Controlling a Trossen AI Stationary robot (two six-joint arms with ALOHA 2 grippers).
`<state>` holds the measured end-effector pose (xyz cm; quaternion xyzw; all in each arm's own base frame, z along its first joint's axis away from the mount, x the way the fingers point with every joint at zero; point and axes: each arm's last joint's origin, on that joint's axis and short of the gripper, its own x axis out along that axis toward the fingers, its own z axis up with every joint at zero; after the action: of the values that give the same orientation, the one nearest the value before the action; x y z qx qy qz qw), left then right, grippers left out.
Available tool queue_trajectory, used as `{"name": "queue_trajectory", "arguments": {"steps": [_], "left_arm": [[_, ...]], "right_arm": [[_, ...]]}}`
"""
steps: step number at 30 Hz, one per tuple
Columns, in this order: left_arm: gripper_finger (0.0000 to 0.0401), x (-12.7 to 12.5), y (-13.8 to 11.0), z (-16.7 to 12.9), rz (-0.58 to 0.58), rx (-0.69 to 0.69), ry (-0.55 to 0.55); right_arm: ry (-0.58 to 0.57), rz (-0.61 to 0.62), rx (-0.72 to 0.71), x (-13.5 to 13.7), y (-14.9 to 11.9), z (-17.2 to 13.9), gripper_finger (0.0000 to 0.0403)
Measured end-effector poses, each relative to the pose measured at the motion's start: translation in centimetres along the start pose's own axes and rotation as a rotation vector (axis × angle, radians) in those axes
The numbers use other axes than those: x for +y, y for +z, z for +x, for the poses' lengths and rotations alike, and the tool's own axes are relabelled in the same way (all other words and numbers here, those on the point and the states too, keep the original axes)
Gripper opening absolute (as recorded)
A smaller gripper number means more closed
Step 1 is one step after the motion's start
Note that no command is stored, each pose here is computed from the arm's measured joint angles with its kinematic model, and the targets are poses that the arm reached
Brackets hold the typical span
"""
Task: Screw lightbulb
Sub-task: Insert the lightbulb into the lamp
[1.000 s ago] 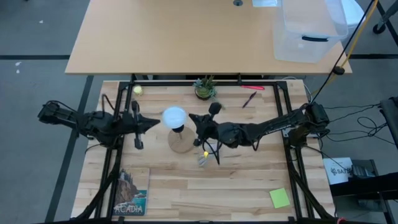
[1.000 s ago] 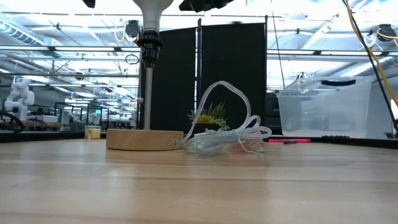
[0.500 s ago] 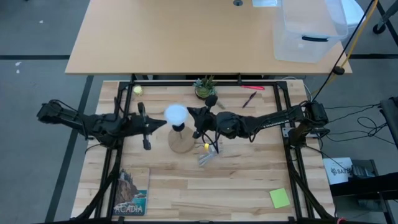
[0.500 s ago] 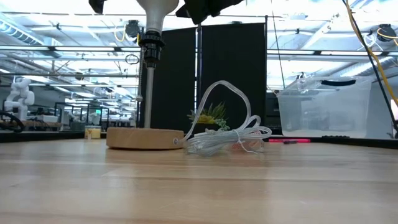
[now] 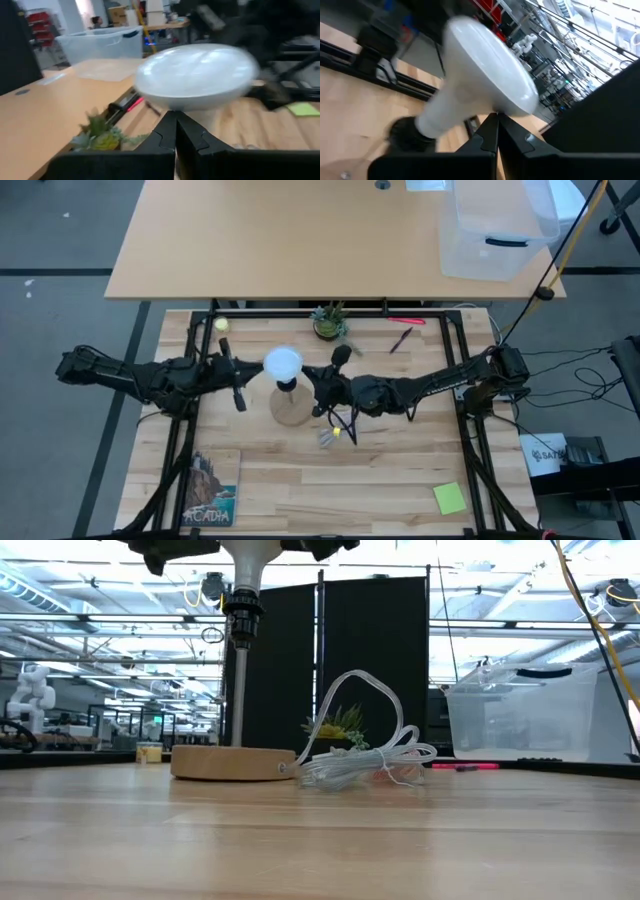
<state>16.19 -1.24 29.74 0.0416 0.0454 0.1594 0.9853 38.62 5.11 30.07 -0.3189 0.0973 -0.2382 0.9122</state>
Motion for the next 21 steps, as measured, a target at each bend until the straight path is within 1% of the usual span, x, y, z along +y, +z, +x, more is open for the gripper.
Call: {"name": "queue_trajectory", "arguments": {"steps": [7, 10, 14, 17, 19, 21], "left_arm": [[0.0000, 0.6, -0.6, 0.2, -0.008, 0.056, 0.045], [0.0000, 0.9, -0.9, 0.4, 0.004, 0.083, 0.068], [0.0000, 1.4, -0.8, 0.3, 0.004, 0.078, 0.090], [0.0000, 1.4, -0.4, -0.2, -0.010, 0.047, 0.032], [0.0000, 1.3, -0.2, -0.6, -0.016, 0.028, -0.002], [0.0000, 1.2, 0.0, -1.1, -0.018, 0.009, -0.024]], "right_arm": [[0.051, 0.078, -0.011, 1.4, 0.8, -1.3, 0.0000], [0.080, 0.119, 0.009, 1.9, 0.7, -1.6, 0.0000], [0.100, 0.177, 0.045, 2.3, 0.4, -1.8, 0.0000], [0.036, 0.234, 0.076, 1.8, 0.1, -1.4, 0.0000], [-0.019, 0.244, 0.090, 1.2, -0.2, -1.0, 0.0000], [-0.050, 0.252, 0.092, 0.6, -0.4, -0.5, 0.0000]]}}
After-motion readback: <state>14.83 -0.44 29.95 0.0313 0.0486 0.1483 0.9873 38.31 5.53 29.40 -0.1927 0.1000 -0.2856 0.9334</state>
